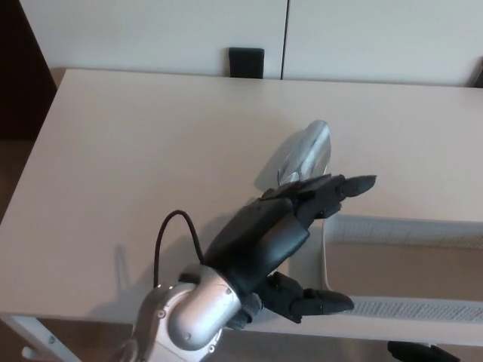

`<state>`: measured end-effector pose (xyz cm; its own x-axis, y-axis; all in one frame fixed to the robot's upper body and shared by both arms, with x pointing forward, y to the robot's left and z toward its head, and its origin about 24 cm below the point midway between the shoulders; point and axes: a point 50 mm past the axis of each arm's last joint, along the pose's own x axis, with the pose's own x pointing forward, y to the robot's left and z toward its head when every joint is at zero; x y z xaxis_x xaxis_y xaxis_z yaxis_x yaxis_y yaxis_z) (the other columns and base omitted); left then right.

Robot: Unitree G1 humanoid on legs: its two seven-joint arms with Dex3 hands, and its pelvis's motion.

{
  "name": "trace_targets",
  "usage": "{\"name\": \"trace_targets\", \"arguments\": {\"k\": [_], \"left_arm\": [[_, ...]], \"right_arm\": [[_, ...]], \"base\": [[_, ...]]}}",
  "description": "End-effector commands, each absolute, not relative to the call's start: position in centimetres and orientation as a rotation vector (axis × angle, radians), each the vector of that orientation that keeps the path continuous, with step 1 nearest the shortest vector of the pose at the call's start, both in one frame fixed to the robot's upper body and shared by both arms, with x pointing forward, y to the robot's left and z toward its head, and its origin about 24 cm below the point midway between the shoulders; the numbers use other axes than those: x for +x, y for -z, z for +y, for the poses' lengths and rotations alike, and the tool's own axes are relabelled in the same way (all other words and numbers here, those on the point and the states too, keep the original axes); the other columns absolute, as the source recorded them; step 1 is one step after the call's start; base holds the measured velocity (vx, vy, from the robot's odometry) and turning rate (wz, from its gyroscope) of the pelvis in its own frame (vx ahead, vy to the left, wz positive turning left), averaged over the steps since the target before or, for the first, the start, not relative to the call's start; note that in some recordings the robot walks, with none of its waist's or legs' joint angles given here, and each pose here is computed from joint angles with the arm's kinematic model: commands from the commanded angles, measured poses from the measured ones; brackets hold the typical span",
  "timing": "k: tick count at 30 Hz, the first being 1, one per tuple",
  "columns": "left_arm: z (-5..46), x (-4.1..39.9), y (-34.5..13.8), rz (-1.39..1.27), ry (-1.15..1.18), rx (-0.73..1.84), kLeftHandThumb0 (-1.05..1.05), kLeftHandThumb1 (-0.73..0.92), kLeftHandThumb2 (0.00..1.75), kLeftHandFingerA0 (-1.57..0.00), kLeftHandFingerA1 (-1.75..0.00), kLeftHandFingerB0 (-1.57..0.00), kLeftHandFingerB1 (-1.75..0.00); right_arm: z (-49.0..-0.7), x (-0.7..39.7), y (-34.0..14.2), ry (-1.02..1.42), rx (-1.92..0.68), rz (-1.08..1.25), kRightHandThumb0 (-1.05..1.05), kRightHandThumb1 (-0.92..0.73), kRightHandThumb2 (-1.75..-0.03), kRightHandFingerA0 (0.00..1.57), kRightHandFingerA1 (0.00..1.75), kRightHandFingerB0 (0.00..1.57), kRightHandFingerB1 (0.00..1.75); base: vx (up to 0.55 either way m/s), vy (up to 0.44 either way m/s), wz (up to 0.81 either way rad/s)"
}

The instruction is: The robot walks towards a desk on which a shovel is kept on the left hand side and a container is kept on the right hand side. The robot picks up the shovel using its left hand and places it in the container.

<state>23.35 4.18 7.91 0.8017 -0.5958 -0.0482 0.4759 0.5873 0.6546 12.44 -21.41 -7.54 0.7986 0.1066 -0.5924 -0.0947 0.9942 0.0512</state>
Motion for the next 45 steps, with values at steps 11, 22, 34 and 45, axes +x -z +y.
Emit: {"name": "trace_targets", "arguments": {"k": [11,22,34,45], "left_arm": [[7.6,23.7,-4.8,-0.258,-0.057,1.485,-0.53,0.36,0.72,0.0,-0.18,-0.1,-0.33],[8.4,21.9,-7.5,-0.364,-0.148,1.491,-0.47,0.45,0.55,-0.09,-0.26,-0.11,-0.25],[8.2,21.0,-7.8,-0.404,-0.174,1.5,-0.51,0.46,0.59,-0.09,-0.24,-0.11,-0.26],[8.9,22.0,-5.6,-0.287,-0.104,1.496,-0.5,0.47,0.54,-0.04,-0.26,-0.15,-0.27]], "right_arm": [[-22.9,12.3,6.8,-0.131,-0.088,0.626,-0.48,-0.38,-0.71,0.51,0.58,0.37,0.51],[-23.0,12.4,7.2,-0.145,-0.078,0.635,-0.51,-0.37,-0.72,0.49,0.58,0.35,0.5],[-22.8,12.4,7.1,-0.146,-0.108,0.633,-0.51,-0.38,-0.72,0.52,0.58,0.37,0.51],[-22.7,12.6,6.9,-0.155,-0.099,0.631,-0.5,-0.38,-0.72,0.5,0.58,0.36,0.51]], "base": [[0.0,0.0,0.0],[0.0,0.0,0.0],[0.0,0.0,0.0],[0.0,0.0,0.0]]}}
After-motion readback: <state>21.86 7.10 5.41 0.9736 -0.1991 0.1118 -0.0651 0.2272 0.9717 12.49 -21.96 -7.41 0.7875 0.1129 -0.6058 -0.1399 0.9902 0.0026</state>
